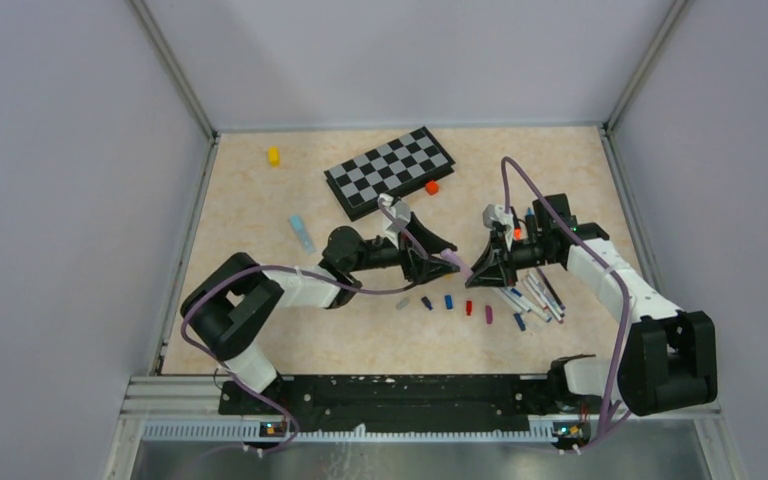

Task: Open the pen caps
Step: Open the pen cap from the pen.

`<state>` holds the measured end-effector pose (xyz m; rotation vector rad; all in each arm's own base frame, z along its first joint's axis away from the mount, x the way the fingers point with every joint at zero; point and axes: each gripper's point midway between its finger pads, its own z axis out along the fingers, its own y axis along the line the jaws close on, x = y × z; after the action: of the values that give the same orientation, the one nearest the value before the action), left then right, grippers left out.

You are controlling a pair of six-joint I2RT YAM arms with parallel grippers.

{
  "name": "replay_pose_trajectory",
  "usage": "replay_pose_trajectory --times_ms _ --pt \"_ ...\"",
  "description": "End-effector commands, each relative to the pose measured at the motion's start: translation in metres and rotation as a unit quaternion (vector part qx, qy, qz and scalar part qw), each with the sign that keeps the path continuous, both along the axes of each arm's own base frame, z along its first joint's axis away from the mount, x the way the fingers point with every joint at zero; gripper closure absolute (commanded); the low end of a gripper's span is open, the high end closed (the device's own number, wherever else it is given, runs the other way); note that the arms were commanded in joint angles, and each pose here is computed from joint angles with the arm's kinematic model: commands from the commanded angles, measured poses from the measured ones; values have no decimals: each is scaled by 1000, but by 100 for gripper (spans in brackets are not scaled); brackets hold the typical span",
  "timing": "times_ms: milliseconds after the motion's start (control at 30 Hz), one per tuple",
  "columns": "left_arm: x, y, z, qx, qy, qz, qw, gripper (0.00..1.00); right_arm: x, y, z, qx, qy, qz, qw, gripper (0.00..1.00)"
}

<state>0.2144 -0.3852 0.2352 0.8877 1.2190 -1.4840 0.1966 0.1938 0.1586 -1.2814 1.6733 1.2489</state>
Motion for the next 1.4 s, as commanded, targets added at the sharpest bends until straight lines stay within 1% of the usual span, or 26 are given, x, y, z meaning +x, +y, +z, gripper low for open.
replay_pose_trajectory --times_ms 0,200,433,500,567,667,700,833,967,1067,1133,1233,1367 --pt "-15 -4 21 -34 -34 -49 998 46 4 6 15 21 -34 19 999 100" --pt "-17 -3 17 -29 -27 -52 998 48 3 6 17 23 -35 21 999 100" --pt "-18 -6 11 -23 -17 -60 998 55 4 6 17 23 -35 20 999 100" --pt "-18 -7 10 -20 -16 -61 998 62 6 4 17 23 -36 14 999 100" --pt "-18 -7 9 -19 -16 -62 998 74 4 6 17 23 -36 20 999 100" --pt "-16 -7 14 -21 -23 -58 998 95 4 6 16 22 -37 20 999 100" --pt "-14 -6 17 -21 -24 -53 998 100 4 5 15 20 -36 19 999 100" --pt "8 16 45 -45 -46 -6 998 100 3 4 10 9 -31 22 999 100" --pt "39 46 89 -75 -90 51 992 100 2 1 -1 -6 -20 28 999 100" --pt "63 59 119 -73 -129 97 984 100 2 0 -5 -10 -15 29 999 100" --pt "78 63 133 -60 -145 126 979 100 3 -1 -6 -18 -18 30 999 100" --pt "89 67 152 -56 -159 145 975 100 2 -1 -3 -18 -25 33 999 100" --pt "87 72 166 -67 -156 153 974 100 2 -3 0 -23 -36 38 998 100"
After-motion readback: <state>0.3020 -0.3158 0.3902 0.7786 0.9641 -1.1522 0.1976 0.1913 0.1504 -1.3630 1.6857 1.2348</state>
